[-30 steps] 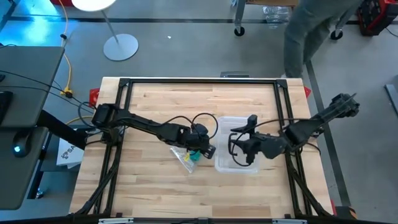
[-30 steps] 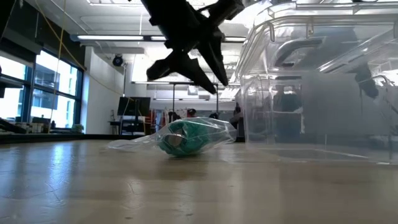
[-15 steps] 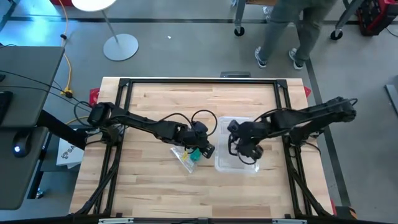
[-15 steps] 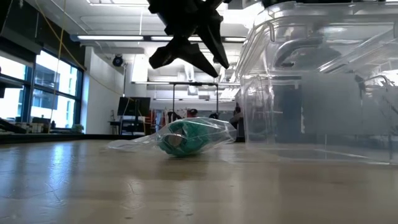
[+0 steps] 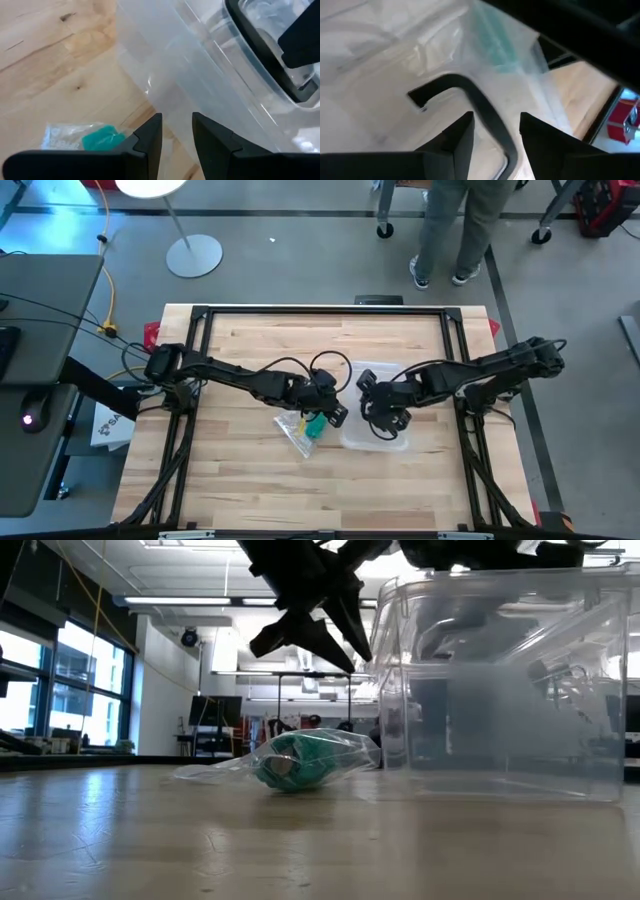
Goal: Roll bandage
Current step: Open the transparent bin
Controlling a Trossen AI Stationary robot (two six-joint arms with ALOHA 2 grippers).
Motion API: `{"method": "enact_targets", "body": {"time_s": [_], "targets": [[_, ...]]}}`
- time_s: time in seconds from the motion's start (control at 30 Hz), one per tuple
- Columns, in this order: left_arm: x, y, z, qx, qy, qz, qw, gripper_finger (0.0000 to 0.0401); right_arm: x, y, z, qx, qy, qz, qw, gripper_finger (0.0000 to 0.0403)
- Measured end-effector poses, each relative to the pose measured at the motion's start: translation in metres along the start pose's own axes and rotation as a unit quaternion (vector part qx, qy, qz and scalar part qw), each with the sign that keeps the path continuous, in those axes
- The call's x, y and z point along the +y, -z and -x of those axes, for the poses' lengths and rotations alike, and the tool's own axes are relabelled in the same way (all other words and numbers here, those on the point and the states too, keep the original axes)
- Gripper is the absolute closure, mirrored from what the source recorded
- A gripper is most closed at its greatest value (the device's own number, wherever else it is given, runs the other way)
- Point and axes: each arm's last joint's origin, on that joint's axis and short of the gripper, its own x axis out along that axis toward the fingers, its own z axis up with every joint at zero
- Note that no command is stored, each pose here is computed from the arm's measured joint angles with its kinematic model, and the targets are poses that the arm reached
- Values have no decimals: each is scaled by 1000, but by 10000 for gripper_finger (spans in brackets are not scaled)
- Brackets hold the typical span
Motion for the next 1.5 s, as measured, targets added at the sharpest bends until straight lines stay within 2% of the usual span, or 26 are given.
{"method": "enact_targets", "body": {"time_s": [0.2, 0.33, 0.47, 0.67, 0.8, 1.07, 1.5], "targets": [[-1, 0, 0, 0, 2, -1, 1000, 298, -5, 2, 22, -29, 32, -46, 998, 250], [0, 0, 0, 0, 1, -14, 1000, 298, -1, 14, 6, -4, 2, -32, 999, 250], [0, -1, 0, 0, 0, -17, 1000, 298, 5, 22, -4, -12, -16, -14, 1000, 250], [1, -2, -9, -8, 1, -21, 1000, 298, 16, 26, -23, -39, 4, -17, 999, 250], [0, -1, -13, -4, 11, -28, 1000, 298, 19, 26, -30, -62, 21, -52, 997, 250], [5, 6, -12, 26, -13, -13, 999, 298, 9, 20, -26, -68, 61, -172, 981, 250], [3, 17, -6, 65, -25, -20, 997, 298, 14, 6, -3, -79, 141, -221, 962, 249]]}}
